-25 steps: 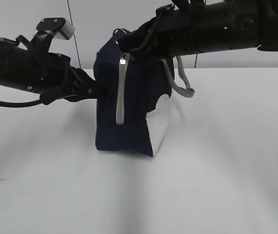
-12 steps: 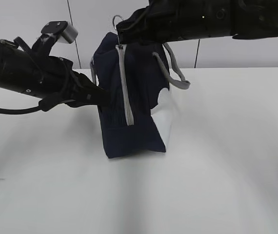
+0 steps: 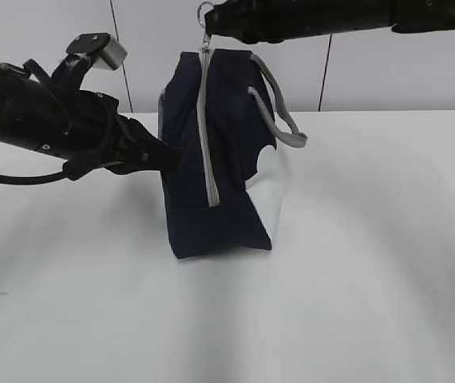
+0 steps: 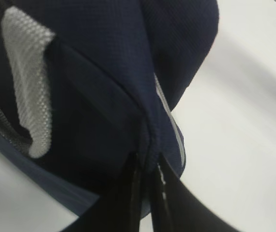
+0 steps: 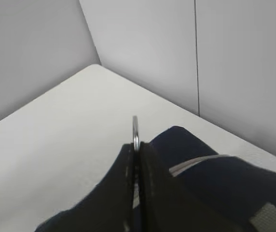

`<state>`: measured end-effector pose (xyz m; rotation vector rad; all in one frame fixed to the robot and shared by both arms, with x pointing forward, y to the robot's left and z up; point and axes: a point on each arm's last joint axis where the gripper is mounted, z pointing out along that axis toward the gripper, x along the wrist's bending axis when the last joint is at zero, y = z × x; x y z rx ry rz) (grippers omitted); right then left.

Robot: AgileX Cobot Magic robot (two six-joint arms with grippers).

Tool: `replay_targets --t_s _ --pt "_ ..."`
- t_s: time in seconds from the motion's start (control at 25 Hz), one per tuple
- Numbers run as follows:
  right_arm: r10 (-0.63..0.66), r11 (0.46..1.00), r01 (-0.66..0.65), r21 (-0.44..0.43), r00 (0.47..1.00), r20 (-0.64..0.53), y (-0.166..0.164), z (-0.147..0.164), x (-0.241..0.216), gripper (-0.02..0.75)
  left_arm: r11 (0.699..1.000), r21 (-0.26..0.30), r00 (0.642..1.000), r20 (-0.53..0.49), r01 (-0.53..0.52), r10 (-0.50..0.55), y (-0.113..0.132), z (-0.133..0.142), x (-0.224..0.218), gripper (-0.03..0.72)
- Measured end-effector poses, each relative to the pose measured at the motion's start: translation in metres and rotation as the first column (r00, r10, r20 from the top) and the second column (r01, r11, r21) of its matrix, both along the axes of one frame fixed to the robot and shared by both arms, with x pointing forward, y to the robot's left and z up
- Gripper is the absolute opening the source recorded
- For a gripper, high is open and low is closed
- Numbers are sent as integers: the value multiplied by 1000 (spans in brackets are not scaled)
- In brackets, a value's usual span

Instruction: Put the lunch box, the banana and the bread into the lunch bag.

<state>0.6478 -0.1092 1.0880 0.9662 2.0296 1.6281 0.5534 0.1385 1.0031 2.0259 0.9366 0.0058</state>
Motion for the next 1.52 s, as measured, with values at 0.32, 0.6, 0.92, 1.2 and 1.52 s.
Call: replay_targets --t_s 0.32,0.6,0.92,1.2,1.52 --pt "2 1000 -2 -7 1000 8 -7 5 5 6 999 26 999 -9 33 -33 1 -2 -3 0" --pt "-11 1000 11 -4 1000 8 -6 -4 26 6 996 55 998 -19 68 -67 2 -4 -6 5" --pt "-31 999 31 22 999 -8 3 -22 58 6 991 87 995 -21 102 -100 3 -7 -8 11" --pt "-60 997 63 50 996 -67 4 -46 88 6 985 116 992 -21 128 -127 4 -9 -9 17" --pt "-72 989 98 111 974 -215 -22 -90 114 6 985 120 992 -19 127 -126 4 -9 -9 25"
